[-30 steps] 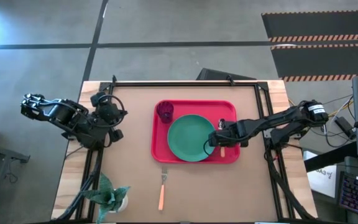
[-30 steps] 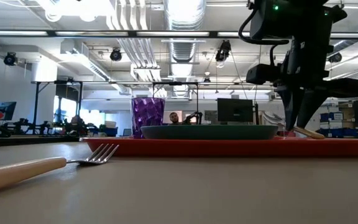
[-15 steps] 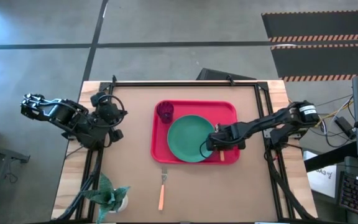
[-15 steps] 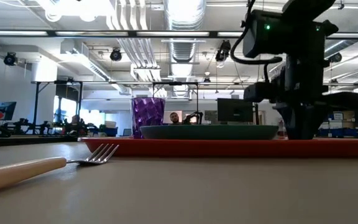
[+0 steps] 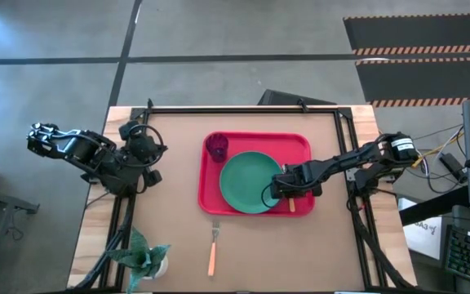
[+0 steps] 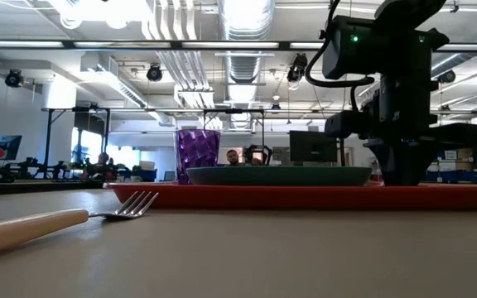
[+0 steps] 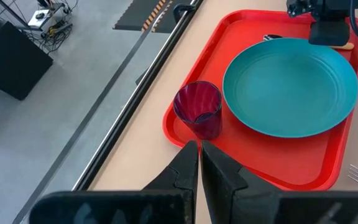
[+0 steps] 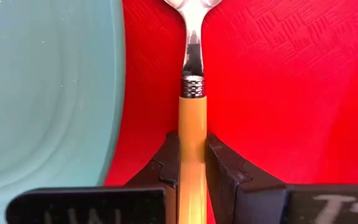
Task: Pick and place plate/cup/fork/spoon on tray
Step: Put the yellow spoon beside the green plate on the red tray
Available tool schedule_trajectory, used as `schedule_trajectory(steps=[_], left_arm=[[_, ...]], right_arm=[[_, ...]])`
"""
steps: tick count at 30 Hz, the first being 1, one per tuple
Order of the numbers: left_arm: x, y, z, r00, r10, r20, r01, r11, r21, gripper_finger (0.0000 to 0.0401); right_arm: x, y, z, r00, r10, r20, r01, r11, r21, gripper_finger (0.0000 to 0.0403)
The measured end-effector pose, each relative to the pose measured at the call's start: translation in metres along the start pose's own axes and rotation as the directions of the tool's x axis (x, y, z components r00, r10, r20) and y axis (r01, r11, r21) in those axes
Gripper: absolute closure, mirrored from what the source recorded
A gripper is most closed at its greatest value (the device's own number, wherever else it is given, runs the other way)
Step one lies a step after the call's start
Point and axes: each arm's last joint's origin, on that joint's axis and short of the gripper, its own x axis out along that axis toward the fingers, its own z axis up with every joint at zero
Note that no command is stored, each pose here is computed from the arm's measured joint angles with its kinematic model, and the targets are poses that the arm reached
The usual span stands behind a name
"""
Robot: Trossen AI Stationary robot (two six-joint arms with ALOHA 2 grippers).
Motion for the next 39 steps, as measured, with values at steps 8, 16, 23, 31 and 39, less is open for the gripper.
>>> schedule_trajectory(steps=[8,16,23,31,39], left_arm=[[0.0,0.0,0.0,1.0,0.0,0.0,0.0,1.0,0.0,0.0401],[0.0,0.0,0.0,1.0,0.0,0.0,0.0,1.0,0.001,0.0401],[0.0,0.0,0.0,1.0,0.0,0.0,0.0,1.0,0.001,0.0401],[0.0,0.0,0.0,1.0,0.0,0.0,0.0,1.0,0.001,0.0401],[0.0,0.0,0.0,1.0,0.001,0.0,-0.001,1.0,0.001,0.0401]], right_arm=[[0.0,0.0,0.0,1.0,-0.003,0.004,0.003,1.0,-0.005,0.0371],[0.0,-0.003,0.009,0.999,-0.031,0.011,0.031,0.999,0.016,0.0371],[0.0,-0.004,0.019,0.999,-0.033,0.015,0.033,0.999,0.015,0.0371],[0.0,-0.004,0.02,0.999,-0.03,0.02,0.03,1.0,0.008,0.0371],[0.0,-0.003,0.02,0.999,-0.023,0.023,0.023,1.0,0.009,0.0297]])
